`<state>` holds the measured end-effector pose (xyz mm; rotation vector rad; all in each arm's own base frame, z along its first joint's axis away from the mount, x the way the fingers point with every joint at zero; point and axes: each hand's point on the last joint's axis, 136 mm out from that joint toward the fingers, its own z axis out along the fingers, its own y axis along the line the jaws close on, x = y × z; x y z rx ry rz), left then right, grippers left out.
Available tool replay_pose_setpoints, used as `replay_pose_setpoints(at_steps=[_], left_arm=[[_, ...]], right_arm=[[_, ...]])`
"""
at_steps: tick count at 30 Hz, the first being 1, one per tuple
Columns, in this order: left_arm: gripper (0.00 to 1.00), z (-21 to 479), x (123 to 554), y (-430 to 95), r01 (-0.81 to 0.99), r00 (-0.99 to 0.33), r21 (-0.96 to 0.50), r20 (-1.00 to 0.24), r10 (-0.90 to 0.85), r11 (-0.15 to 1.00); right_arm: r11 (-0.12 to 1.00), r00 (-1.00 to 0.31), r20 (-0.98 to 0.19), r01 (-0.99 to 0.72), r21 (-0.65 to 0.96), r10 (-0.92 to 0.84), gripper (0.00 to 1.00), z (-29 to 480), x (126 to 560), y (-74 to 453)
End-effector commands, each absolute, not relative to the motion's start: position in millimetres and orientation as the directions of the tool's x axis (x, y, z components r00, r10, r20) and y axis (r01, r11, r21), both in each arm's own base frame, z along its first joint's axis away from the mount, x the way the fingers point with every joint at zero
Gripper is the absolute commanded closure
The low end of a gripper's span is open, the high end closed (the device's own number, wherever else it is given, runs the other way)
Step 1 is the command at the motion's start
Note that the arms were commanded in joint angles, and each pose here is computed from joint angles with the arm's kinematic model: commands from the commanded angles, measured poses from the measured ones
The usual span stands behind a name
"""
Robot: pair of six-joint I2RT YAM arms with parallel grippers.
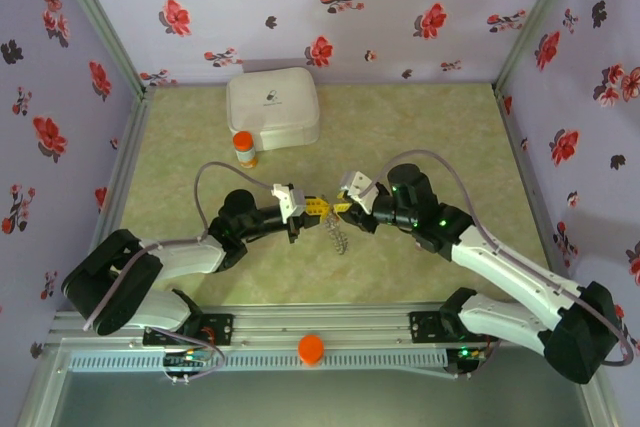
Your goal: Put the keys on the keyring
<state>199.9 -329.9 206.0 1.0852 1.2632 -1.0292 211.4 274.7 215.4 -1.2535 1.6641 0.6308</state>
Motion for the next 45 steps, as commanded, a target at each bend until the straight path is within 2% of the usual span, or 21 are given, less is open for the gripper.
replay_pose_setpoints(at_steps=[1, 8, 12, 16, 20, 24, 28, 29, 30, 32, 35, 37, 40, 45], left_arm=[[1.0, 234.9, 191.0, -331.1, 0.981, 0.111, 0.098, -0.991, -0.074, 0.166], [1.0, 234.2, 190.0, -330.9, 0.983, 0.104, 0.092, -0.992, -0.075, 0.158], [1.0, 233.0, 189.3, -331.2, 0.984, 0.102, 0.09, -0.992, -0.073, 0.155], [1.0, 241.8, 184.2, -332.5, 0.989, 0.098, 0.086, -0.991, -0.094, 0.121], [1.0, 247.4, 180.9, -332.4, 0.993, 0.066, 0.055, -0.992, -0.111, 0.1], [1.0, 248.1, 180.8, -332.3, 0.993, 0.069, 0.058, -0.991, -0.113, 0.1], [1.0, 244.8, 186.4, -331.1, 0.989, 0.079, 0.064, -0.992, -0.102, 0.137], [0.85, 242.2, 192.4, -329.5, 0.982, 0.082, 0.065, -0.992, -0.093, 0.175], [0.79, 236.8, 200.2, -326.8, 0.97, 0.106, 0.088, -0.992, -0.07, 0.228], [0.75, 223.1, 208.0, -323.5, 0.952, 0.128, 0.126, -0.992, 0.01, 0.278], [0.7, 201.1, 205.2, -326.4, 0.952, 0.146, 0.186, -0.974, 0.176, 0.241], [0.69, 187.0, 201.7, -325.4, 0.951, 0.167, 0.228, -0.948, 0.271, 0.211], [0.73, 181.3, 199.4, -321.5, 0.947, 0.187, 0.258, -0.928, 0.322, 0.192], [0.76, 192.9, 194.0, -322.9, 0.953, 0.192, 0.248, -0.939, 0.286, 0.175]], right_arm=[[0.333, -0.044, -0.905, -0.936, -0.11, -0.423, 0.76, 221.5, 211.5, 281.9], [0.245, -0.046, -0.909, -0.967, -0.062, -0.414, 0.75, 217.3, 194.1, 287.5], [0.251, -0.047, -0.898, -0.965, -0.071, -0.438, 0.75, 211.9, 192.8, 282.2], [0.243, -0.053, -0.898, -0.968, -0.061, -0.436, 0.86, 211.8, 191.9, 281.9], [0.216, -0.058, -0.898, -0.975, -0.042, -0.437, 0.88, 210.9, 189.2, 283.2], [0.189, -0.058, -0.891, -0.981, -0.032, -0.451, 1.0, 209.1, 187.7, 283.8], [0.153, -0.038, -0.879, -0.987, -0.04, -0.476, 1.0, 213.6, 184.8, 283.9], [0.149, -0.034, -0.873, -0.988, -0.045, -0.486, 1.0, 216.3, 185.3, 283.7], [0.146, -0.032, -0.863, -0.988, -0.049, -0.505, 1.0, 217.4, 186.3, 283.6], [0.149, -0.032, -0.831, -0.987, -0.062, -0.555, 1.0, 215.1, 187.9, 282.2], [0.133, 0.0, -0.776, -0.985, -0.108, -0.631, 1.0, 210.6, 189.2, 282.7], [0.107, 0.022, -0.74, -0.986, -0.127, -0.673, 1.0, 207.6, 187.6, 283.9], [0.075, 0.058, -0.702, -0.985, -0.158, -0.71, 1.0, 206.6, 185.9, 287.8], [0.037, 0.106, -0.715, -0.983, -0.181, -0.691, 1.0, 213.2, 181.2, 301.9]])
